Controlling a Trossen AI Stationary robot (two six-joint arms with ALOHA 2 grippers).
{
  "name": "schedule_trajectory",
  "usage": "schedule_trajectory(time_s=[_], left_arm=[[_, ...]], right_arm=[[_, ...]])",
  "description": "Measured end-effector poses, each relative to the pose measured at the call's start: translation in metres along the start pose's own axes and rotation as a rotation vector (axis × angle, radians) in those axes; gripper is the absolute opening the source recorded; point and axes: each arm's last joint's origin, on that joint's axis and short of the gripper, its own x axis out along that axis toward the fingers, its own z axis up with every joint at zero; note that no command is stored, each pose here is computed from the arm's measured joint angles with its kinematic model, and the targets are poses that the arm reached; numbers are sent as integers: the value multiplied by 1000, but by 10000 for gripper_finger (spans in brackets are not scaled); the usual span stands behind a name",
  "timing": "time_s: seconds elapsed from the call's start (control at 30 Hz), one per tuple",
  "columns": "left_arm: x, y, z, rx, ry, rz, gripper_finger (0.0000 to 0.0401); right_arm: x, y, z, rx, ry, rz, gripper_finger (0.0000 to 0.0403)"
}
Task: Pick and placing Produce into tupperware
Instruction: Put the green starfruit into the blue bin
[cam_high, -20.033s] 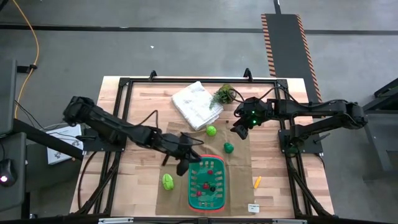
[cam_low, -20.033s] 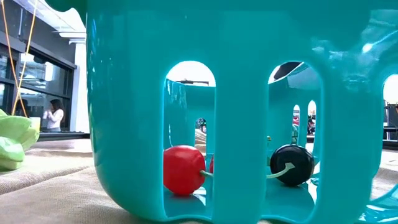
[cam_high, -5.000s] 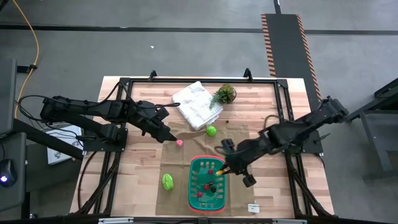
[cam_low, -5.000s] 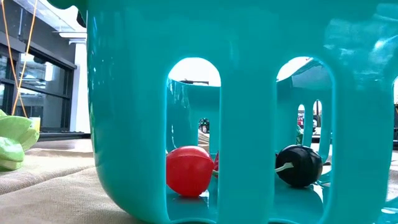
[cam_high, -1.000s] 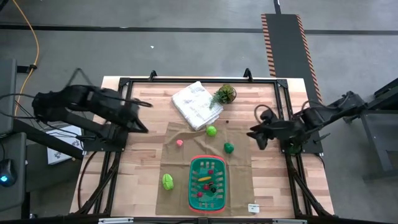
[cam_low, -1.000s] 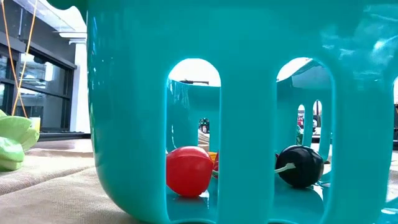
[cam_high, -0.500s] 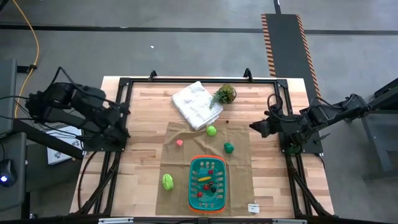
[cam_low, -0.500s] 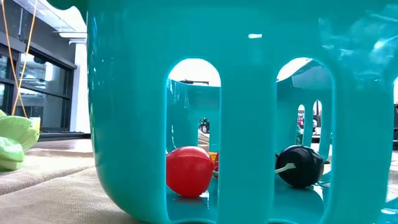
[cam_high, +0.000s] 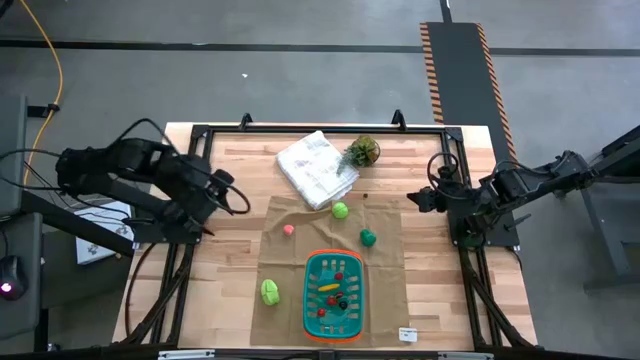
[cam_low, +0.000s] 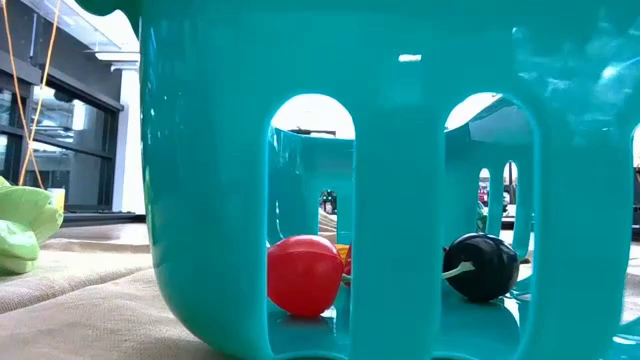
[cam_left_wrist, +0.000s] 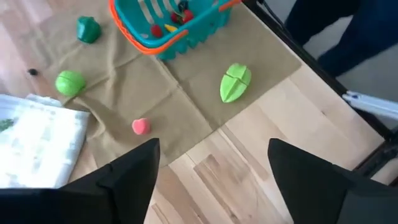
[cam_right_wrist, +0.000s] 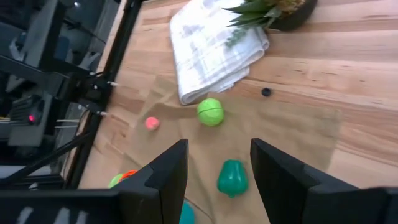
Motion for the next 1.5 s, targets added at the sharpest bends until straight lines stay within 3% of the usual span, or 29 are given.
schedule_trajectory(time_s=[0.23, 0.47, 0.77, 1.07, 1.23, 1.5], left_arm=[[26, 12, 16, 82, 46, -57, 307], [56, 4, 35, 305, 133, -63, 295], [117, -2, 34, 282, 291, -136, 276], [140, 2, 37, 295, 182, -110, 265], [150, 1, 37, 296, 96, -167, 271], [175, -1, 21, 312, 58, -189, 271]], right_arm=[[0, -3, 0, -18, 3, -28, 165], [0, -8, -1, -45, 17, -69, 165], [-1, -11, -2, -87, 52, -93, 165], [-2, -14, -1, -102, 58, -116, 165], [-4, -16, -1, -102, 78, -117, 165], [-5, -18, -1, -109, 81, -127, 165]])
